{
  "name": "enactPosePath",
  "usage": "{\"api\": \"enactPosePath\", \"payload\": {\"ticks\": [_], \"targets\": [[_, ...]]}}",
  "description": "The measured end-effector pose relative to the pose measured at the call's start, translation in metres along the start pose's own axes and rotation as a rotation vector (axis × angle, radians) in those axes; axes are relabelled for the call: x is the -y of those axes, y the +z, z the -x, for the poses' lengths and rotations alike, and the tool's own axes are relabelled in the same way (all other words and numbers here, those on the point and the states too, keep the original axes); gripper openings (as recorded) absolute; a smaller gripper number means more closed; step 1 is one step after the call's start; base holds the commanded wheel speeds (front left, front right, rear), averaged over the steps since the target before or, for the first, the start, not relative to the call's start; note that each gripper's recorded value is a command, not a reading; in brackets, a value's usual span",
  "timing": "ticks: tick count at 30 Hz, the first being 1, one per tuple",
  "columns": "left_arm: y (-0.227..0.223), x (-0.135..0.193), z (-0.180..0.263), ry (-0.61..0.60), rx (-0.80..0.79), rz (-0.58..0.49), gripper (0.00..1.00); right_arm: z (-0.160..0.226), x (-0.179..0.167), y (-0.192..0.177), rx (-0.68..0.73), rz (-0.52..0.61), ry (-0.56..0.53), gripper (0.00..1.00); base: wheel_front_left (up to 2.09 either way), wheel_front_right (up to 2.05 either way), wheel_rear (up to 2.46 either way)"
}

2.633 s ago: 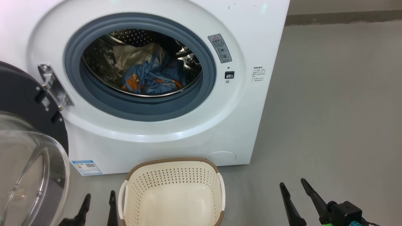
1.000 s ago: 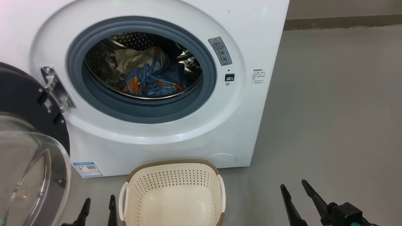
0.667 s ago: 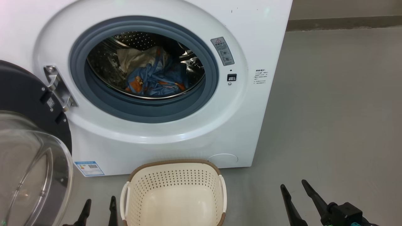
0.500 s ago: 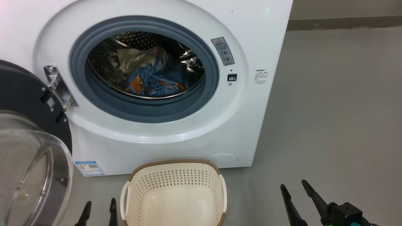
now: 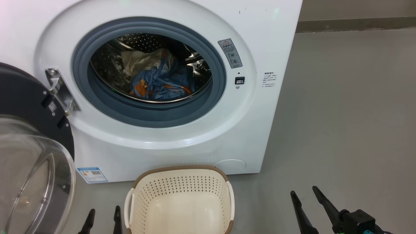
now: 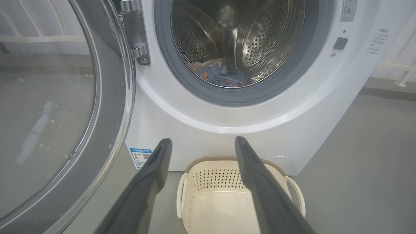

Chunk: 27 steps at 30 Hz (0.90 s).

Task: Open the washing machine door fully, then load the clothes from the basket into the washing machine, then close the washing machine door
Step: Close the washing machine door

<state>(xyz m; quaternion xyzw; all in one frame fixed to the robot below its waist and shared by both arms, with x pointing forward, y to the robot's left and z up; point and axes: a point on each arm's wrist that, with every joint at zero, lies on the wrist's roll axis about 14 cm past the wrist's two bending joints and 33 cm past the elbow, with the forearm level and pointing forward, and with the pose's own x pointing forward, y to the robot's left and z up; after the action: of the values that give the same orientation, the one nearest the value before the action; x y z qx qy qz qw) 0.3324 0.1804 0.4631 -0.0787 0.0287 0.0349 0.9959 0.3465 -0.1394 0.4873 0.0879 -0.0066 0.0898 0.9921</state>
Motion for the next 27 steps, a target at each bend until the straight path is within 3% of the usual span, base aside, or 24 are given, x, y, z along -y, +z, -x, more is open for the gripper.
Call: {"api": "enactPosePath", "payload": {"ticks": [16,27], "targets": [[-0.0008,0.0,-0.001,0.004,-0.003,-0.002,1.0,0.0003,0.0011,-0.0008,-0.002,-0.001,-0.004,1.0,-0.04,0.05,0.0],[-0.0012,0.0002,-0.0013,0.003,-0.004,-0.004,1.0,-0.0005,0.0014,0.0003,0.001,0.0,-0.004,1.0,-1.16,1.16,0.0]]}}
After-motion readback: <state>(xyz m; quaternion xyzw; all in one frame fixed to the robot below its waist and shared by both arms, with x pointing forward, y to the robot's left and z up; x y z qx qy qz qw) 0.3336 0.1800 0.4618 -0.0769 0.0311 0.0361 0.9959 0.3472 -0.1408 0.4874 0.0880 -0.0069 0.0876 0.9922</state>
